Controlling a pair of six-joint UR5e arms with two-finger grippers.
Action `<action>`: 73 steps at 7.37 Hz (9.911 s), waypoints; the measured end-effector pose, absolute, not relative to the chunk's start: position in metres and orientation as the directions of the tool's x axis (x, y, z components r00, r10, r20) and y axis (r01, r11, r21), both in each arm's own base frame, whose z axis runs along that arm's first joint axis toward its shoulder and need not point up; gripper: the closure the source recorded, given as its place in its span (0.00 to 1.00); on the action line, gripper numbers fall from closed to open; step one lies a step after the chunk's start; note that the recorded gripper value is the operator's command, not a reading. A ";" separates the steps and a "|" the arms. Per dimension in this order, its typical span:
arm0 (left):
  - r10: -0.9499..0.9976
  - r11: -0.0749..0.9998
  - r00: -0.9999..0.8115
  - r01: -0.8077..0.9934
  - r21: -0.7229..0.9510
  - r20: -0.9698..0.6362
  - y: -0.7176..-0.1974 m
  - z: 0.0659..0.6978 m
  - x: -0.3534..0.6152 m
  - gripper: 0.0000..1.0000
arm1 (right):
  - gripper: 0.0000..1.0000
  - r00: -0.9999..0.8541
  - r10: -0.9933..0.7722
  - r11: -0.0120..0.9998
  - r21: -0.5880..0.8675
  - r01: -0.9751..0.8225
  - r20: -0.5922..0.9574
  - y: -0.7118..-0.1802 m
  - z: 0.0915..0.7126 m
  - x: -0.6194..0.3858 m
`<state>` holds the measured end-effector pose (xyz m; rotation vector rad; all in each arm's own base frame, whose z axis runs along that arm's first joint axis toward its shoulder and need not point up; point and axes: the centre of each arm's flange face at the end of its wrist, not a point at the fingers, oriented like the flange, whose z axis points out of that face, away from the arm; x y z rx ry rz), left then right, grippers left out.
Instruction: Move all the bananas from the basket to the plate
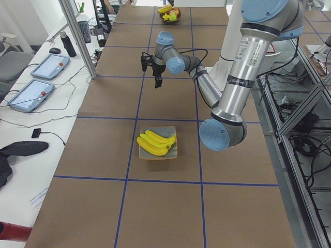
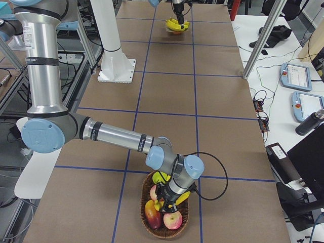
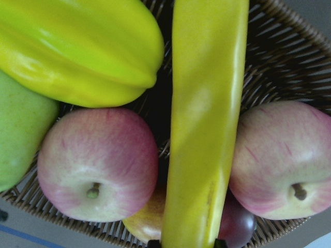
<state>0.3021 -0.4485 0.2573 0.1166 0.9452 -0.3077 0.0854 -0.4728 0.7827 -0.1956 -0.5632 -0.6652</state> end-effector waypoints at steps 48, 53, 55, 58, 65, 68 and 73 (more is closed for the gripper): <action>-0.086 0.962 -0.341 0.214 -0.167 -0.936 -0.479 0.146 0.450 0.01 | 1.00 0.107 -0.196 0.947 0.160 0.279 0.975 -0.487 0.127 -0.355; -0.074 0.955 -0.356 0.243 -0.169 -0.932 -0.479 0.142 0.451 0.02 | 1.00 0.079 -0.158 0.936 0.123 0.329 0.984 -0.487 0.133 -0.362; -0.055 0.956 -0.350 0.253 -0.150 -0.935 -0.479 0.142 0.452 0.02 | 1.00 0.059 -0.150 0.921 0.118 0.372 0.987 -0.482 0.132 -0.360; -0.034 0.961 -0.355 0.244 -0.127 -0.934 -0.472 0.140 0.457 0.05 | 1.00 0.047 -0.149 0.910 0.118 0.397 0.988 -0.480 0.130 -0.359; 0.014 0.966 -0.345 0.249 -0.077 -0.938 -0.466 0.143 0.460 1.00 | 0.00 0.032 -0.163 0.902 0.136 0.410 0.986 -0.479 0.129 -0.358; 0.014 0.965 -0.343 0.250 -0.077 -0.939 -0.465 0.147 0.458 1.00 | 0.00 0.033 -0.166 0.911 0.141 0.389 0.986 -0.486 0.129 -0.347; 0.108 0.987 -0.166 0.135 0.085 -0.980 -0.499 0.252 0.385 1.00 | 0.00 0.067 -0.142 0.941 0.113 0.318 0.988 -0.501 0.185 -0.312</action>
